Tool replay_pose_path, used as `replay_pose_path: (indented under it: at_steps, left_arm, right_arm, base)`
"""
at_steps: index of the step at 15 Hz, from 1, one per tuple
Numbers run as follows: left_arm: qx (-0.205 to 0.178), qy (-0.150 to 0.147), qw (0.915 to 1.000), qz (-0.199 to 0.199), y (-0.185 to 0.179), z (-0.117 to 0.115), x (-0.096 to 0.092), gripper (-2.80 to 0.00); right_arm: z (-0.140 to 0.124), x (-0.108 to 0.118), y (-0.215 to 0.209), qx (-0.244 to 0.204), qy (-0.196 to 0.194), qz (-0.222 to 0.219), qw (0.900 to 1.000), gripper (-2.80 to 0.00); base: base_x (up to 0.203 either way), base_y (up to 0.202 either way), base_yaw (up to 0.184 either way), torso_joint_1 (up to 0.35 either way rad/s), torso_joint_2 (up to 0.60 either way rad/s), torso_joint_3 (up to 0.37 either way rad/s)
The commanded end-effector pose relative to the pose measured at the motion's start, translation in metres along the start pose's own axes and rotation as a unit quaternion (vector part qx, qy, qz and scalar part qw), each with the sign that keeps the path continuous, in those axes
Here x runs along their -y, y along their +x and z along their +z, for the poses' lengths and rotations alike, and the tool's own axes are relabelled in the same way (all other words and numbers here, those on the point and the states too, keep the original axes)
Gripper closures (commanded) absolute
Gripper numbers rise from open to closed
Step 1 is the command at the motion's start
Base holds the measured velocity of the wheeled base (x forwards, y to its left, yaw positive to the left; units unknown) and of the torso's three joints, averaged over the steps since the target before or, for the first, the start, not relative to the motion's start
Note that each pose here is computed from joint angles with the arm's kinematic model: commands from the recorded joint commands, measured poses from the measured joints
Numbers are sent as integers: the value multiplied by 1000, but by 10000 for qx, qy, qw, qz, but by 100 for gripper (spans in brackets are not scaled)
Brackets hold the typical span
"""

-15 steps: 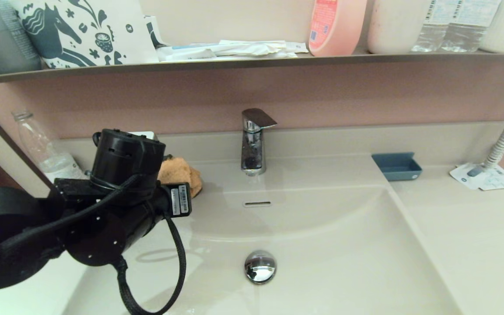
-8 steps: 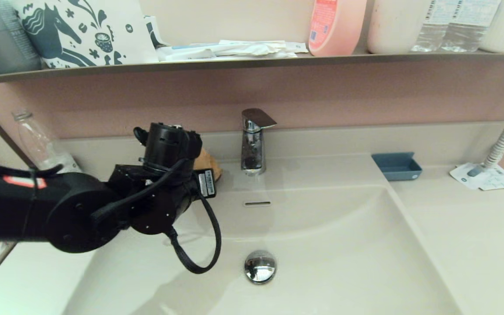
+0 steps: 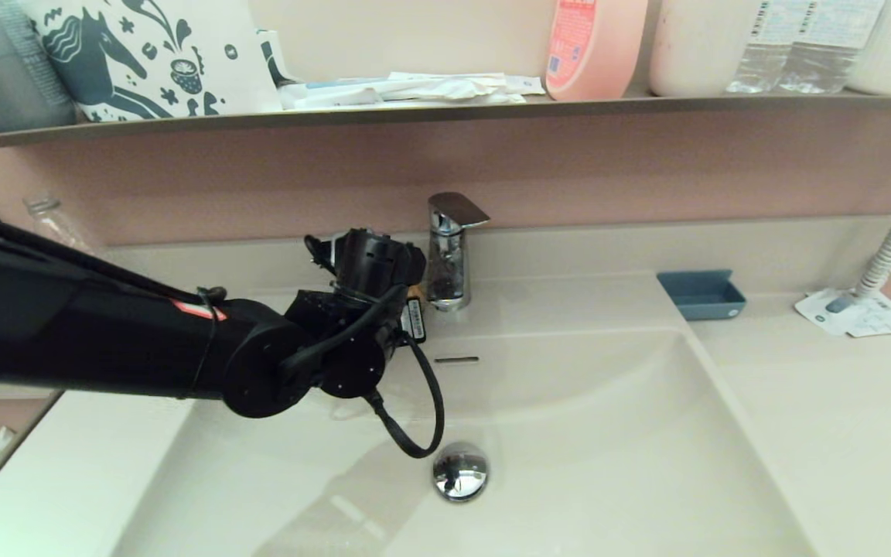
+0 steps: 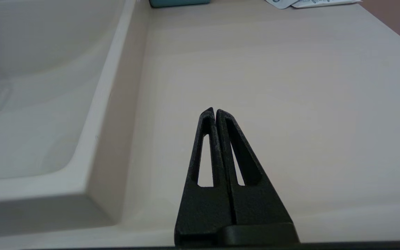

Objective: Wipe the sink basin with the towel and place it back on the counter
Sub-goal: Wipe the sink

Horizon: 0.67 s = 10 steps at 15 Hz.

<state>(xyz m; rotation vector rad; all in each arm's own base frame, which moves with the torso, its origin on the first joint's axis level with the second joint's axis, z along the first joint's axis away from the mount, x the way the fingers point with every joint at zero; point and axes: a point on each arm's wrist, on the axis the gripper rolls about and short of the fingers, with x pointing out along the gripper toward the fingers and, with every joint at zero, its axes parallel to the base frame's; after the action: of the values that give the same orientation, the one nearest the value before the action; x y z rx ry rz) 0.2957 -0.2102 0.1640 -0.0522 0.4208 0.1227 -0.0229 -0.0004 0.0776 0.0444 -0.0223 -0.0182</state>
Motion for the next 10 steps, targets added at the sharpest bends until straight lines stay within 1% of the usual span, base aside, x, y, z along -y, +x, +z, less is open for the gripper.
replay_pose_path:
  at_steps: [1,3,7,8,9,10]
  left_arm:
    - [-107,112,9999,-8,10,-8,12,0]
    - [-153,180,9997,-58,13,-12,22,0]
    - [-126,202,9996,-179,11,-13,33,0]
    - [-156,230,9995,-166,10,-15,32,0]
    - [-222,279,9993,-88,12,-19,26,0]
    - [-284,299,9991,46,15,-21,16,0]
  right_arm:
    - [0,0,0,-2,1,-1,10000,0]
    - [0,0,0,-2,1,-2,10000,0]
    - [0,0,0,-2,-5,-2,10000,0]
    - [0,0,0,-2,1,-2,10000,0]
    - [0,0,0,-2,1,-4,10000,0]
    - [0,0,0,-2,1,-6,10000,0]
  base:
    - [0,0,0,0,0,0]
    - [0,0,0,0,0,0]
    - [0,0,0,0,0,0]
    - [0,0,0,0,0,0]
    - [0,0,0,0,0,0]
    - [0,0,0,0,0,0]
